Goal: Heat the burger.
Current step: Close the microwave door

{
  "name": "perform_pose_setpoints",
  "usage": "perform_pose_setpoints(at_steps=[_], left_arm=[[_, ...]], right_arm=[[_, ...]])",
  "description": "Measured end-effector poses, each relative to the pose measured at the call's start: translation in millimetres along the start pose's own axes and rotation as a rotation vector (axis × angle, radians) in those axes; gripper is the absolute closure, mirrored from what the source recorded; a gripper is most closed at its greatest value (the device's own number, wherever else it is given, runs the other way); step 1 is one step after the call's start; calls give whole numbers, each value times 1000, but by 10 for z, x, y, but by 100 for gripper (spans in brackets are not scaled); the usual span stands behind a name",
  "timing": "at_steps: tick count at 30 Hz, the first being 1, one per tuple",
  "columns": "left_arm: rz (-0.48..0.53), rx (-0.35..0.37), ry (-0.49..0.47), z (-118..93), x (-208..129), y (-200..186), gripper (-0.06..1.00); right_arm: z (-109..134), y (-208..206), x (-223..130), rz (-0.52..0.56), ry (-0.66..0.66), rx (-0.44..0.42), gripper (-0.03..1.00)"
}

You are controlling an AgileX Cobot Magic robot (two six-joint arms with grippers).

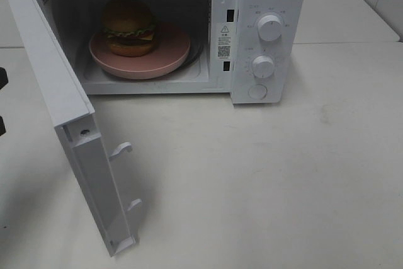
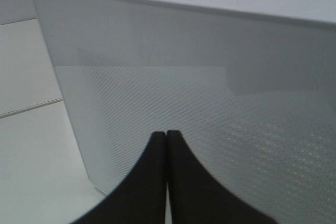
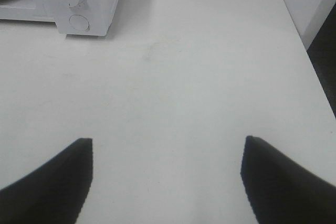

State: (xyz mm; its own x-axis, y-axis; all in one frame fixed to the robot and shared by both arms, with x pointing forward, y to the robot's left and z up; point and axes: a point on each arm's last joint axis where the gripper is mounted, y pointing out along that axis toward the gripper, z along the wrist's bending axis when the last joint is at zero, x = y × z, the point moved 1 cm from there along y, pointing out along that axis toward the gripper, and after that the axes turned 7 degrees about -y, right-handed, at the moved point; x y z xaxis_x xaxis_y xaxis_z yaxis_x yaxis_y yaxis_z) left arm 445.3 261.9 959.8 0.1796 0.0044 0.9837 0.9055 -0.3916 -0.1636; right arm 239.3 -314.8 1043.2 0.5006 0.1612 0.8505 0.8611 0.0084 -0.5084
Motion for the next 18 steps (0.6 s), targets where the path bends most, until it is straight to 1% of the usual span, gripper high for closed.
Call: perform_pose_setpoints(at_steps=[2, 4, 5, 7, 8, 9, 11, 12, 13, 14, 16, 18], left_arm=[[7, -35, -17, -42, -43, 73, 94], [9, -46, -17, -66, -45, 102, 94], [9, -74, -17, -130, -42, 159, 94], [8, -88, -22, -167, -45, 186, 94], [19, -86, -46, -206, -76, 232, 94], [19, -86, -46, -206, -76, 232, 94], [32, -98, -68, -291, -110, 304, 94], [32, -98, -68, -291, -110, 304, 94], [34, -105, -70, -355, -123, 341, 94], [34, -105, -70, -355, -123, 341, 94], [25, -103, -56, -457, -118, 396, 94], [21, -99, -51, -482, -114, 414, 94]], right_arm=[[0, 0, 0, 0, 0, 0, 22], [0, 0, 0, 0, 0, 0, 22], [0, 0, 0, 0, 0, 0, 22], [0, 0, 0, 0, 0, 0, 22], [0, 0, 0, 0, 0, 0, 22], [0, 0, 0, 0, 0, 0, 22], [0, 0, 0, 0, 0, 0, 22], [0, 0, 0, 0, 0, 0, 22], [0, 0, 0, 0, 0, 0, 22], [0, 0, 0, 0, 0, 0, 22], [0, 0, 0, 0, 0, 0, 22], [0, 0, 0, 0, 0, 0, 22]])
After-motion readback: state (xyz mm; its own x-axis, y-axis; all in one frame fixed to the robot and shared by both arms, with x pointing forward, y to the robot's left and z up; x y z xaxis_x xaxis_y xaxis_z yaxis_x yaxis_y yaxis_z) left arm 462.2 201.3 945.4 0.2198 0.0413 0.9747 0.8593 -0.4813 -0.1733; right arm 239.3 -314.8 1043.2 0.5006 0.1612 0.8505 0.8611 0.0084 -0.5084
